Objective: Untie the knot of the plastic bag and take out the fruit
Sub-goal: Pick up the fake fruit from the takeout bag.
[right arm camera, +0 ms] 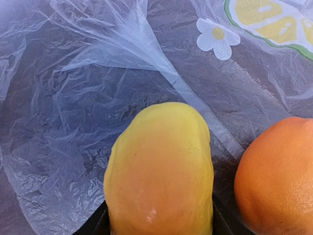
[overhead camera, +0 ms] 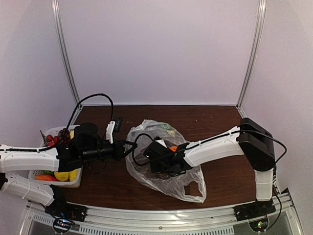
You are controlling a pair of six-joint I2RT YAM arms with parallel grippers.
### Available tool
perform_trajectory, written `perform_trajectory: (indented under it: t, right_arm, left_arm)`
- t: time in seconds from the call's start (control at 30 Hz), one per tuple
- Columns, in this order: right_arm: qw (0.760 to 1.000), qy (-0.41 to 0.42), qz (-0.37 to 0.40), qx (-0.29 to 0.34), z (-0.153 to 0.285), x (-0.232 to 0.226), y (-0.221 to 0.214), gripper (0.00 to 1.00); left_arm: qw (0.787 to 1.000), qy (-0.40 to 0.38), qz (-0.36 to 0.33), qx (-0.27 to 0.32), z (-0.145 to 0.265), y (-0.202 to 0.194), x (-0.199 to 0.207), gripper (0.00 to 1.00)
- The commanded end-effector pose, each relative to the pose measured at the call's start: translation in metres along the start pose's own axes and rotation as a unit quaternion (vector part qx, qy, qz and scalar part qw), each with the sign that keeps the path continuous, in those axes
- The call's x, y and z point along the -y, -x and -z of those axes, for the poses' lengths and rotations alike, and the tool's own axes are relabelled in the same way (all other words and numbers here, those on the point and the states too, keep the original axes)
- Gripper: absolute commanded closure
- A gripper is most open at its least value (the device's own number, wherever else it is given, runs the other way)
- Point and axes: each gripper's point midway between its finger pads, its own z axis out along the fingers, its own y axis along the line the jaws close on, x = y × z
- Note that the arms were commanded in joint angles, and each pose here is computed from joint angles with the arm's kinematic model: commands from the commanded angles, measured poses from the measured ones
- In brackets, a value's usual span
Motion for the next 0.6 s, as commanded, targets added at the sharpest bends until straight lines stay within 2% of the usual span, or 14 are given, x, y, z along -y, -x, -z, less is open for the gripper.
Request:
perform_trajectory:
  t: [0.0, 0.2, 0.4, 0.57]
  right_arm:
    - [0.999, 0.049, 0.008, 0.018, 0.023, -0.011, 0.017, 0.5]
    - [0.989, 0.135, 0.034, 0.041, 0.065, -0.025, 0.029, 0.5]
    - [0.965, 0.25, 0.052, 0.064, 0.122, -0.033, 0.033, 0.5]
    - [0.945, 0.313, 0.075, 0.064, 0.161, -0.035, 0.031, 0.49]
  left_arm:
    - [1.0, -0.004, 0.003, 0.018, 0.0, 0.01, 0.003, 1.0]
    - [1.0, 0.014, 0.005, 0.017, 0.0, 0.013, -0.001, 1.0]
    - [1.0, 0.028, 0.008, 0.009, -0.002, 0.018, -0.001, 1.0]
    - [0.999, 0.035, 0.006, 0.007, -0.004, 0.028, 0.002, 1.0]
